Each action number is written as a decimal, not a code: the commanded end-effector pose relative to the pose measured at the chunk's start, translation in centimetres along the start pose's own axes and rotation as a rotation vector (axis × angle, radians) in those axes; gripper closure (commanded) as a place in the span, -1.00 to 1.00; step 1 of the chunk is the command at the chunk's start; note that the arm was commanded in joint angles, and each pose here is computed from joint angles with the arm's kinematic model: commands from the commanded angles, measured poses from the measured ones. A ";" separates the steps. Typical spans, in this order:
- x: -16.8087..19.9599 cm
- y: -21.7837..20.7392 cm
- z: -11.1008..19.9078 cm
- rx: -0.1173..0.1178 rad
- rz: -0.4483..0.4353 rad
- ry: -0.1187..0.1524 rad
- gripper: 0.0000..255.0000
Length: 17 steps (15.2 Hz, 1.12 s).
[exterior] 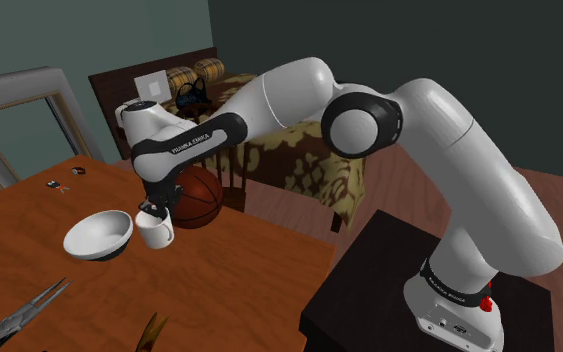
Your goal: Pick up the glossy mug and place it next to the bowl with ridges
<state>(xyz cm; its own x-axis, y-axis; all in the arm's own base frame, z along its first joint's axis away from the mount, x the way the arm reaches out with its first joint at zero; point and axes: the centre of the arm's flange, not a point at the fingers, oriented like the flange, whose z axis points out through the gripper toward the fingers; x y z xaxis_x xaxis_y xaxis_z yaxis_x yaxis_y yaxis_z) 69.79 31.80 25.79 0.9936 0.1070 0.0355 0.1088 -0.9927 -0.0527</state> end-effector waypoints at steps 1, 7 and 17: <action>0.0 0.1 1.1 0.000 0.000 0.000 1.00; -0.1 0.3 4.2 0.000 0.000 0.000 1.00; -0.3 0.6 9.5 0.000 0.000 0.000 1.00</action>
<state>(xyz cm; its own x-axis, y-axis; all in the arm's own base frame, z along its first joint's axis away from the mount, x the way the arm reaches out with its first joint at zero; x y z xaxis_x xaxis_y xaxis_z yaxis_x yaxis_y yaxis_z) 69.76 31.61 16.88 0.9936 0.1073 0.0353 0.1091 -0.9926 -0.0528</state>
